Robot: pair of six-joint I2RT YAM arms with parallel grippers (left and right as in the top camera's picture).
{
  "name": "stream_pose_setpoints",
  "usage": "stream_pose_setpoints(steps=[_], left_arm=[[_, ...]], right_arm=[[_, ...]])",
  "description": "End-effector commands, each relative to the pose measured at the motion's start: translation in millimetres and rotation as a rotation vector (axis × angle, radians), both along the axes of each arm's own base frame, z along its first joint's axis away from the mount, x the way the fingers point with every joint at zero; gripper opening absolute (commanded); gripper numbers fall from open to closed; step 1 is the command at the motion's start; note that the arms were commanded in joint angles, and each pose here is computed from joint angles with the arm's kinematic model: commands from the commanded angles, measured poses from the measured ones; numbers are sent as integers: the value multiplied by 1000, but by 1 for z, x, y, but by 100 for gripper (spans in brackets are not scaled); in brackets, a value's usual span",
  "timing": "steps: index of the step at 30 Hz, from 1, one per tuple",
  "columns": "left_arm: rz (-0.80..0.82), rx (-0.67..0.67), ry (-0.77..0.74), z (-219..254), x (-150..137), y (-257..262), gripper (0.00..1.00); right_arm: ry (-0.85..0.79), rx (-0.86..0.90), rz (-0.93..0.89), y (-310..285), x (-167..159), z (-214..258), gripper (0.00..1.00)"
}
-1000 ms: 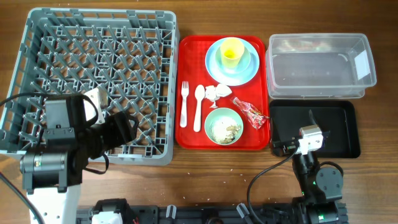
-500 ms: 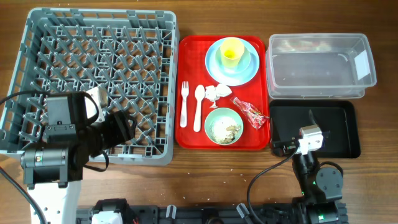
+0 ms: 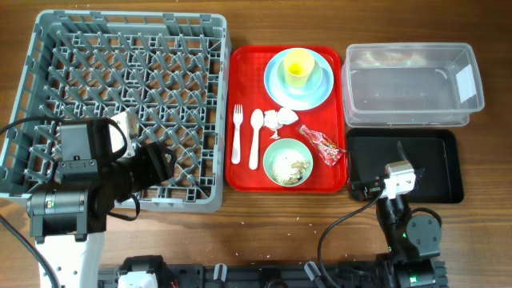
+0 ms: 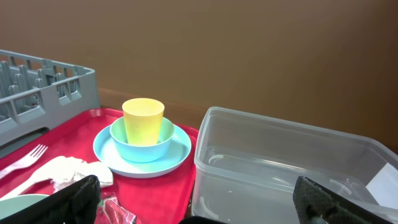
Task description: Sort waste into correct bins and load items into the dishwasher rack
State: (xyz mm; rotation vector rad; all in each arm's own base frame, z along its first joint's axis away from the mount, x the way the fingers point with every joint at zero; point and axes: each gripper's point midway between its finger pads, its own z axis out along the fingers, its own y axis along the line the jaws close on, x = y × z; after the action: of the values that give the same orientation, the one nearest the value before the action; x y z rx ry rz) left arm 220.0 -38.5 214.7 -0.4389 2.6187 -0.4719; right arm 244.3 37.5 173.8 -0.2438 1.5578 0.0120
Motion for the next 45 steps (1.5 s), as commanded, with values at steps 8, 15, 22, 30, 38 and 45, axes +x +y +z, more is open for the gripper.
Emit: stream_pose_setpoints(steps=[8,15,22,30,38,45], left_arm=[[6,12,-6,1,1,2,71],[6,12,-5,1,1,2,71],[7,12,-5,1,1,2,71],[7,11,-5,1,1,2,71],[-59,-27,-145,21,32,-33,35],[-375,123,14,-79,58,-177,35]], right_arm=[[-10,-8,10,1,-1,2,100],[-10,-9,10,1,-1,2,100],[-10,-9,10,1,-1,2,100],[-10,-8,10,1,-1,2,100],[-10,-8,10,1,-1,2,100],[-10,-8,10,1,-1,2,100]])
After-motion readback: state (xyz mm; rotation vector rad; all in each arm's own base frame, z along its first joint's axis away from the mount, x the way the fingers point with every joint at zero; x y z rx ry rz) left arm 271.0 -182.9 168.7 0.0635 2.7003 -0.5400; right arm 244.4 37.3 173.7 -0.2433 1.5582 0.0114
